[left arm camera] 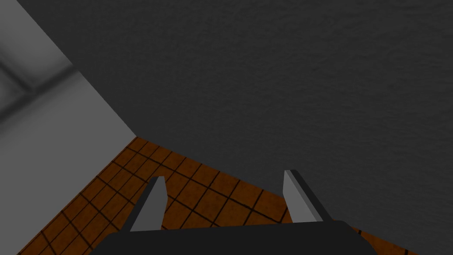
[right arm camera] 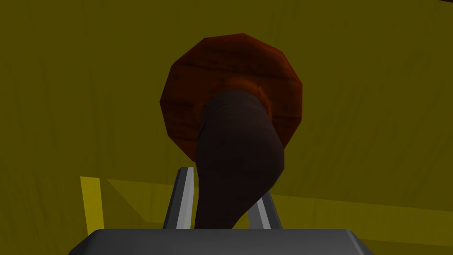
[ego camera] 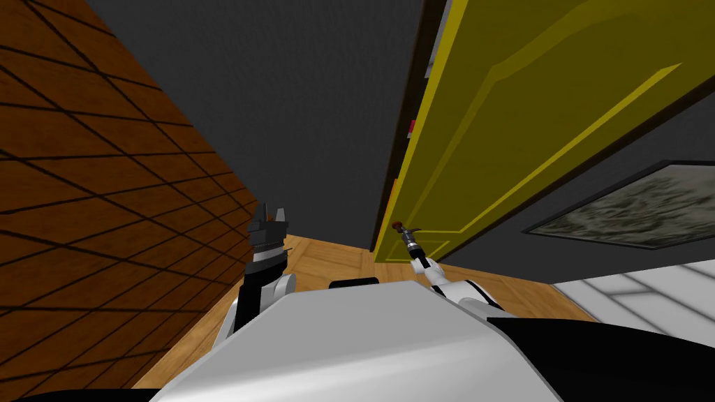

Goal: Pull the door open

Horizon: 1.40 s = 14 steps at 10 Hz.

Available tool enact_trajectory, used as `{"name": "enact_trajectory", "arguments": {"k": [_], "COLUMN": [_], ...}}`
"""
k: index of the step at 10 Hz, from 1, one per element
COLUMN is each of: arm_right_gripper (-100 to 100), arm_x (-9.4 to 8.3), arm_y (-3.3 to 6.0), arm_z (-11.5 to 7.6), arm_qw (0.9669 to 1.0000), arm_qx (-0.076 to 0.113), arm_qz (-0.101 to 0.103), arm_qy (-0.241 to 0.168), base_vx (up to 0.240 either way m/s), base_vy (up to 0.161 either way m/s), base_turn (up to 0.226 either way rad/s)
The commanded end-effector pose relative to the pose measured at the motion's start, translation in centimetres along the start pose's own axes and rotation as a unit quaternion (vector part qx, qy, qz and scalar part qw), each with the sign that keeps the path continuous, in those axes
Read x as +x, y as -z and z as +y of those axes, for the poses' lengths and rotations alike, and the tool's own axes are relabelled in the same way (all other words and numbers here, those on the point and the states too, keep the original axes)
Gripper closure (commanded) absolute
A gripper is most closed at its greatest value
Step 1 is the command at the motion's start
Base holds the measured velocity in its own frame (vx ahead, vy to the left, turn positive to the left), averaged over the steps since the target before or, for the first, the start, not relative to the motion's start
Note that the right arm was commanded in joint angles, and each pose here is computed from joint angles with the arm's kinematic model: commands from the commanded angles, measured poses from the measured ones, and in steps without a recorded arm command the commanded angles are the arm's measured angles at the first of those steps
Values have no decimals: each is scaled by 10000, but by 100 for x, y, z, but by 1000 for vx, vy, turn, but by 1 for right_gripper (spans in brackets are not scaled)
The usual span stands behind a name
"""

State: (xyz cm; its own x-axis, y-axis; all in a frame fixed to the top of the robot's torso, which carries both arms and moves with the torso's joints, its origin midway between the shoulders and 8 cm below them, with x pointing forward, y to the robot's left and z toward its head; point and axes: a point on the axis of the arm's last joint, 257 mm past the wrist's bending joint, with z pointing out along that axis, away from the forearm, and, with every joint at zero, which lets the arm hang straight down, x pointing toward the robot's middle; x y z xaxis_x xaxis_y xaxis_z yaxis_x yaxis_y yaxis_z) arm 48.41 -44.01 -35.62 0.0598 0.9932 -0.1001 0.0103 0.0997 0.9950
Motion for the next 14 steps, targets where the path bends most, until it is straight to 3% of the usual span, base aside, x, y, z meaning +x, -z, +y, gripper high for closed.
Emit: {"name": "enact_trajectory", "arguments": {"k": [1,3,4,10,12,13,14], "arm_right_gripper": [100,100,100,100,100,100,100], "arm_x": [10,11,80,294,286,247,234], "arm_y": [15,16,59,187,183,298,322], "arm_z": [15,17,12,46,25,-6,-5], "arm_qw": [10000,10000,9997,9963,9966,9959,9957], "arm_qx": [-30,-24,-35,-113,-73,-71,-78], "arm_qz": [68,75,253,852,817,902,921], "arm_qy": [9,6,7,15,10,5,6], "base_vx": [-185,-149,-138,-206,-111,-154,-198], "base_vy": [-62,-40,-68,-77,-72,-55,-90], "base_turn": [112,63,49,43,16,163,180]}}
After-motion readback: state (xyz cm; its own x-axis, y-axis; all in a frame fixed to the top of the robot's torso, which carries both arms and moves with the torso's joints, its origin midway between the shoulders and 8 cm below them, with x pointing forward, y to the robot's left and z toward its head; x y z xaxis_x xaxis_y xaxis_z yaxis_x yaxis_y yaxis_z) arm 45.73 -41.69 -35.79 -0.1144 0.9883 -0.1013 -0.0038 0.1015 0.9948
